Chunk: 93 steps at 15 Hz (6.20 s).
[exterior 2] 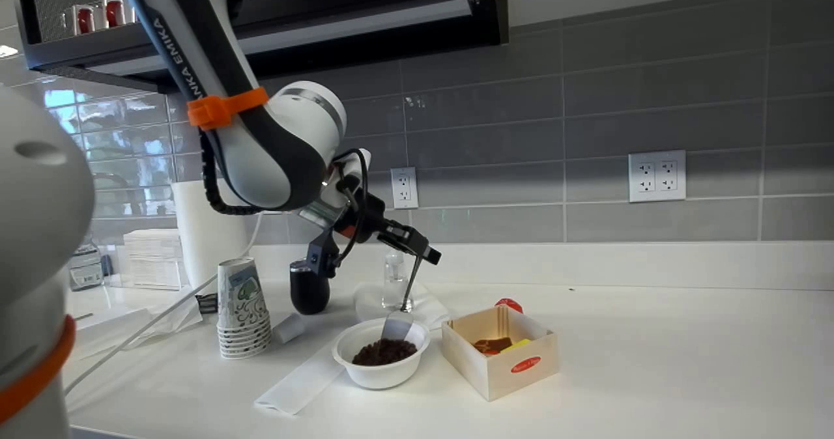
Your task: Use the spoon to stir the beans in the bowl
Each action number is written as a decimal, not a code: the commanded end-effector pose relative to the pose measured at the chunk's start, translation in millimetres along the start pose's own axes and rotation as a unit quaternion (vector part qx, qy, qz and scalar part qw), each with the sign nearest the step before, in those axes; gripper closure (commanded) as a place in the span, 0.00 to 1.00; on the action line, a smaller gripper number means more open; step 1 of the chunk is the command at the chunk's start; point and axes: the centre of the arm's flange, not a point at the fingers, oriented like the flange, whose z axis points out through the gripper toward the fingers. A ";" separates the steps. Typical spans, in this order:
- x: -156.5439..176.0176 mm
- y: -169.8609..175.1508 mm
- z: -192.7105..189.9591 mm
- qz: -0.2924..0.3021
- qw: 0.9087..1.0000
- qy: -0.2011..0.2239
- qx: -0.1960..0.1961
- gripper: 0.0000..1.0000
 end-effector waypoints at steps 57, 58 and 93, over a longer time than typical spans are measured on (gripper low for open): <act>-10.1 -2.1 -26.4 0.014 0.997 0.065 0.039 0.99; -9.6 -0.5 -25.2 0.011 0.996 0.077 0.036 0.99; 1.5 10.2 -1.5 0.112 0.992 -0.049 -0.037 0.99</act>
